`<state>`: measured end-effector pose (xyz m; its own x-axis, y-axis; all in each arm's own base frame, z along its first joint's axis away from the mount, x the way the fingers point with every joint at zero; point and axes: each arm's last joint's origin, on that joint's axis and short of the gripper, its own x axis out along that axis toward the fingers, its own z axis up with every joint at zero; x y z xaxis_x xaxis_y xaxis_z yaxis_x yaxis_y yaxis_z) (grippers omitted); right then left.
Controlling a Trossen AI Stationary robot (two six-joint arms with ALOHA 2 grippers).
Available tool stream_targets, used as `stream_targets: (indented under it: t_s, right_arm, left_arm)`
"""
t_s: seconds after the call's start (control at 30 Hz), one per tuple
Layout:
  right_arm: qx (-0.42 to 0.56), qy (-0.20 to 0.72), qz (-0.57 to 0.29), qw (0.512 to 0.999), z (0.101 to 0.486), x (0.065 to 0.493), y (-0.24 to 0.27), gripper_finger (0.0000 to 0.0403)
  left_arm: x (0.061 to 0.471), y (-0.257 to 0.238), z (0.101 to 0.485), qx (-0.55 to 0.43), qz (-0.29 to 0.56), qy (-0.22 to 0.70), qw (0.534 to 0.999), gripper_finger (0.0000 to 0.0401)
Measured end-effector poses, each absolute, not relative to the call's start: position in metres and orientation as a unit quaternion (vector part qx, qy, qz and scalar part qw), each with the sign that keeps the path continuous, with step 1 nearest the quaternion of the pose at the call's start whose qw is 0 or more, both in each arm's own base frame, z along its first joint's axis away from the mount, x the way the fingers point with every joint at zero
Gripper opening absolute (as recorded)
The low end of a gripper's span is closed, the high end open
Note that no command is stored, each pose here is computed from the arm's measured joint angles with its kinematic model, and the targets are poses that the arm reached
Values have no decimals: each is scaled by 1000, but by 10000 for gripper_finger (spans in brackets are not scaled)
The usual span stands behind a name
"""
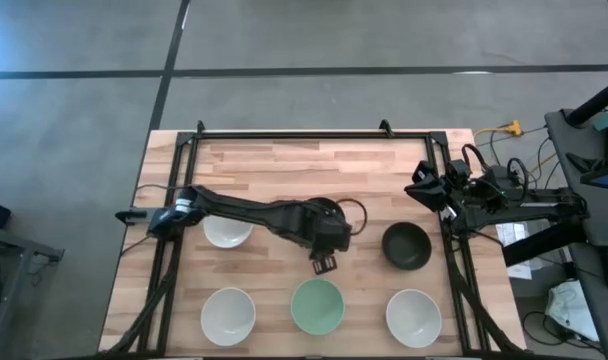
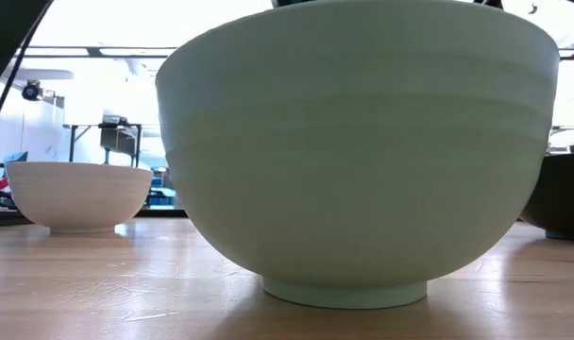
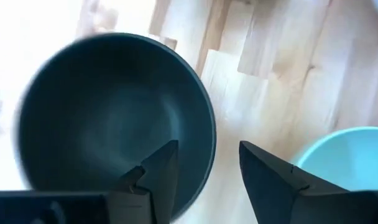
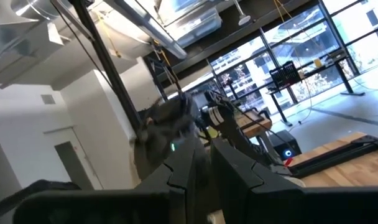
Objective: Nest bowls inside each other
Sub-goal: Stack the black bowl into the black bowl
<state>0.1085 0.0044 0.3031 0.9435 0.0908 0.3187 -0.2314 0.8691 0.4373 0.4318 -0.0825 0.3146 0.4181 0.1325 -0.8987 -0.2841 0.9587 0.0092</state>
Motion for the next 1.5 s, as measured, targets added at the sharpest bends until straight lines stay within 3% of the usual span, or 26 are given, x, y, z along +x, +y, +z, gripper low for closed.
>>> stream_targets:
  t_s: [0.17,0.33,0.47,0.63,0.77,0.93,1.03,1.17,1.3,1.5]
  right_arm:
    - [251,-142,89,953,303,109,5,47]
    - [259,-135,88,952,301,112,5,47]
    - [265,-123,81,953,298,117,5,47]
    - [301,-99,72,946,293,130,4,47]
    - [343,-105,82,930,293,145,5,47]
    - [212,-109,60,969,299,164,4,47]
    - [232,-10,31,972,296,172,2,47]
    - [258,210,-32,943,292,165,1,53]
    - [273,385,-104,876,296,147,1,77]
    - [331,498,-258,759,301,125,-3,126]
  left_arm:
    - [400,-81,348,-66,123,533,834,155]
    - [362,-88,360,-19,126,601,789,155]
    - [339,-93,368,7,138,577,805,155]
    - [302,-92,377,-4,177,487,856,155]
    - [273,-84,383,-64,126,364,921,148]
    - [240,-78,368,-128,-1,206,970,126]
    - [219,-70,355,-166,-18,137,976,114]
    - [194,-61,336,-216,-18,112,970,102]
    - [175,-54,328,-228,-12,95,969,95]
    - [161,-45,325,-210,44,64,975,95]
